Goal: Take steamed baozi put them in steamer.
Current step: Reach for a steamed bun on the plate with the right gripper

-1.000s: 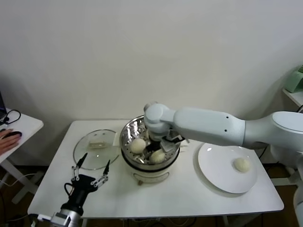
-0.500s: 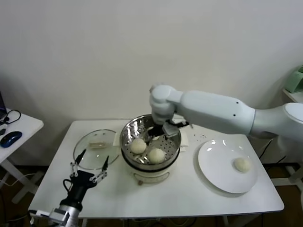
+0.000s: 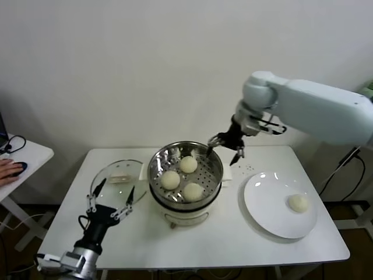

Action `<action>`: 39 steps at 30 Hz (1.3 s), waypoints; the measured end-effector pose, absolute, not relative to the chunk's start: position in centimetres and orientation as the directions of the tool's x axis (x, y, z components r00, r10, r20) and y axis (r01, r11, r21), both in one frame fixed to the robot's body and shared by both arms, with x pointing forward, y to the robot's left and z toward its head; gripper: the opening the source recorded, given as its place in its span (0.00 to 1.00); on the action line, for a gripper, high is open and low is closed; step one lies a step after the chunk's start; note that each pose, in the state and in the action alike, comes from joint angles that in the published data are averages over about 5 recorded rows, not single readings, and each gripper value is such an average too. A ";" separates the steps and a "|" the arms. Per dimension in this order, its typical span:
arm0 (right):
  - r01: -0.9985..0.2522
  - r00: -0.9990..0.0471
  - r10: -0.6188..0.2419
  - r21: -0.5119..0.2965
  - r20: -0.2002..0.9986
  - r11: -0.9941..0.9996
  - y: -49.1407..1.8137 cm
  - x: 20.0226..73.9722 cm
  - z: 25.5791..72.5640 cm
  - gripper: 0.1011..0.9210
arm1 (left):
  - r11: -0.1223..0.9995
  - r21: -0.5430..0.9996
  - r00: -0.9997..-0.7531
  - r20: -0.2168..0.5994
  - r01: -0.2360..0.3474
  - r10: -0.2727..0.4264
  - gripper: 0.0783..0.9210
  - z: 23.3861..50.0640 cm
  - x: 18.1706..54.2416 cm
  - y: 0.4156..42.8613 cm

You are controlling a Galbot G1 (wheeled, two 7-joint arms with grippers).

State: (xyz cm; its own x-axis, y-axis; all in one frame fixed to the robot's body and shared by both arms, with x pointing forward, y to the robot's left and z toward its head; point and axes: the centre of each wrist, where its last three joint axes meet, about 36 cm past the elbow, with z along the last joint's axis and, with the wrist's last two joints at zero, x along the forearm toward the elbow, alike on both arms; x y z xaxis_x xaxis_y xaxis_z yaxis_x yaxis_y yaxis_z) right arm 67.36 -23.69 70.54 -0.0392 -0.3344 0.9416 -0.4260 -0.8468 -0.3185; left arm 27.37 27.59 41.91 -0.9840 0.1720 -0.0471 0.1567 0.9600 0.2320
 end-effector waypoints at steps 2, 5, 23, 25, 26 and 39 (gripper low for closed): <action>-0.569 -0.074 -0.343 -0.322 0.936 -0.757 -26.9 67.5 70.3 0.88 | 0.961 0.229 -0.984 -0.048 0.156 0.171 0.88 41.8 27.5 27.5; -0.731 -0.120 -0.333 -0.310 0.935 -0.608 -31.6 67.4 69.4 0.88 | 0.961 0.226 -0.984 -0.048 0.158 0.173 0.88 41.8 27.5 27.4; -0.982 -0.104 -0.128 -0.122 0.986 -0.142 -47.7 62.2 55.8 0.88 | 0.962 0.230 -0.985 -0.057 0.146 0.163 0.88 42.7 27.2 26.6; -0.986 -0.098 -0.110 -0.112 0.989 -0.121 -48.4 61.8 54.5 0.88 | 0.962 0.233 -0.986 -0.058 0.142 0.159 0.88 42.8 27.1 26.6; -0.988 -0.098 -0.102 -0.109 0.990 -0.112 -48.6 61.6 53.9 0.88 | 0.962 0.234 -0.986 -0.058 0.139 0.157 0.88 42.9 27.1 26.6; -0.994 -0.092 -0.047 -0.095 0.995 -0.061 -49.2 62.1 48.8 0.88 | 0.960 0.250 -0.989 -0.050 0.125 0.142 0.88 42.8 26.8 26.9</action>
State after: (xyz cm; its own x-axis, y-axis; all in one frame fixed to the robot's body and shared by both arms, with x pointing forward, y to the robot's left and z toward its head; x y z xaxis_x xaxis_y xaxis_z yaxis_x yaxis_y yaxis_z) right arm 62.05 -49.18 48.78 -0.0922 -0.0473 0.9946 -0.9936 -0.0609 -0.0950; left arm 26.77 26.86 42.85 -0.9886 0.1418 -0.0497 0.1252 0.9602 0.2498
